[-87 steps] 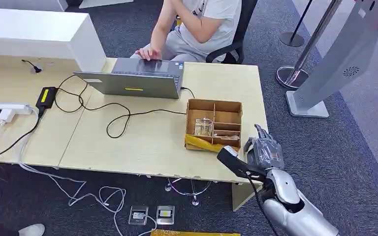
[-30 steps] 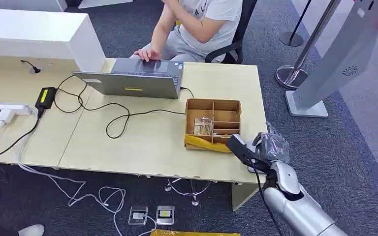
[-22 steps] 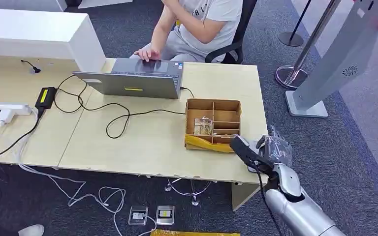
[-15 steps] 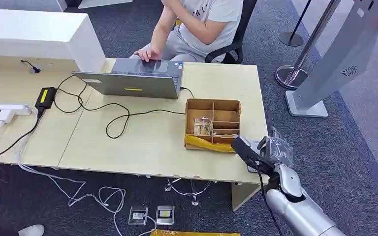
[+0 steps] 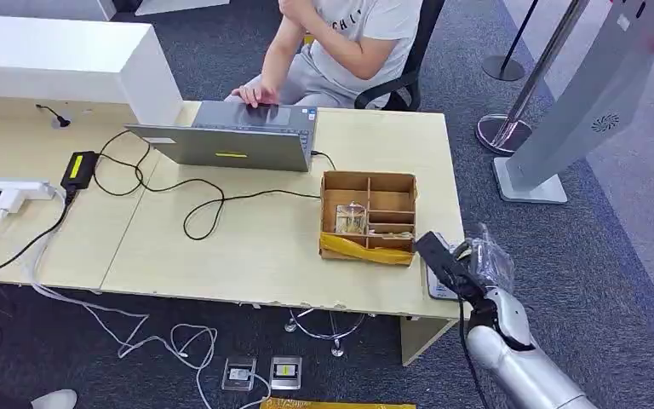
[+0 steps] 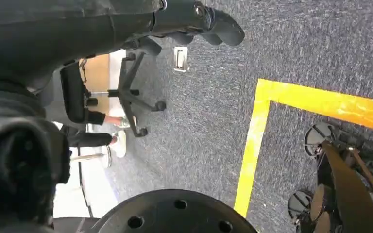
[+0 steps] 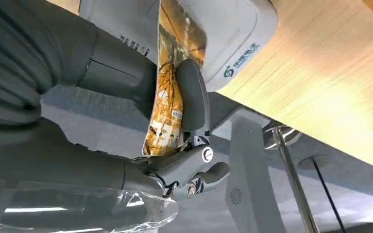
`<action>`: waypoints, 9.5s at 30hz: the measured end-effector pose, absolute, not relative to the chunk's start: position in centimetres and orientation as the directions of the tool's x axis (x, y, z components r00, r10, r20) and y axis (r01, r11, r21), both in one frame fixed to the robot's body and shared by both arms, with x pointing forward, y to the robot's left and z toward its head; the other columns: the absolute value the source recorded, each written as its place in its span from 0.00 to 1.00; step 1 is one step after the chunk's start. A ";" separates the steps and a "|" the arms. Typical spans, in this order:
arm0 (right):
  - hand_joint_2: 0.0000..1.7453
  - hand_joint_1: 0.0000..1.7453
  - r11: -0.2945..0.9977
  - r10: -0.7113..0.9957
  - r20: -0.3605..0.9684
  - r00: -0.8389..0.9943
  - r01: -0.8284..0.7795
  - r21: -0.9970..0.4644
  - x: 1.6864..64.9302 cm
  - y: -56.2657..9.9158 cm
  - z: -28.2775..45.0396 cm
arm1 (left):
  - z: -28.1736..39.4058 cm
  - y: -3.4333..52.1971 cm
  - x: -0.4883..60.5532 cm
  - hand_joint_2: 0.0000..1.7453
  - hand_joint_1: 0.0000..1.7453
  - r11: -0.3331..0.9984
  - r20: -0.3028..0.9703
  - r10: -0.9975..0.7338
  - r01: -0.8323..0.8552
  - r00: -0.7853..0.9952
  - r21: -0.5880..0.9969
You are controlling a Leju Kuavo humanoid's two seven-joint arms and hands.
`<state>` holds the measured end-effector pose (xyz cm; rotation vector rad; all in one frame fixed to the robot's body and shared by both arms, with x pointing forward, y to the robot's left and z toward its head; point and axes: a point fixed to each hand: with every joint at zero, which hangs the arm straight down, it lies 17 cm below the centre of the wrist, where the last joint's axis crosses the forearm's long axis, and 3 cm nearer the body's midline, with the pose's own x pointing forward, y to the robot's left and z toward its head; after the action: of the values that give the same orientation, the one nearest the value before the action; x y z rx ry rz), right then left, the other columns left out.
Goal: Pass the card to the sensor for recognition and then transmit it.
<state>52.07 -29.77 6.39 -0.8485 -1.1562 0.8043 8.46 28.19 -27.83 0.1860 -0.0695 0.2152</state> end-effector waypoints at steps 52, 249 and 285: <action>1.00 1.00 0.747 0.662 0.744 -0.088 0.156 -0.647 57.8 -22.9 30.0 | -26.5 28.6 13.8 0.00 0.00 0.977 0.390 0.144 -0.194 0.909 0.093; 1.00 1.00 -0.115 0.992 -0.112 -0.059 -0.053 -0.992 53.8 -14.8 9.3 | -27.7 30.7 8.9 0.00 0.00 0.926 0.155 0.248 -0.281 0.956 0.251; 1.00 1.00 0.108 0.934 -0.017 -0.358 0.326 -0.939 53.8 -2.9 27.8 | -27.5 28.3 7.8 0.00 0.00 0.913 0.105 0.242 -0.263 0.964 0.312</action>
<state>53.78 -2.88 27.83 -1.2315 -1.7688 1.2520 7.81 28.26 -27.46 0.3298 -0.0647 0.2606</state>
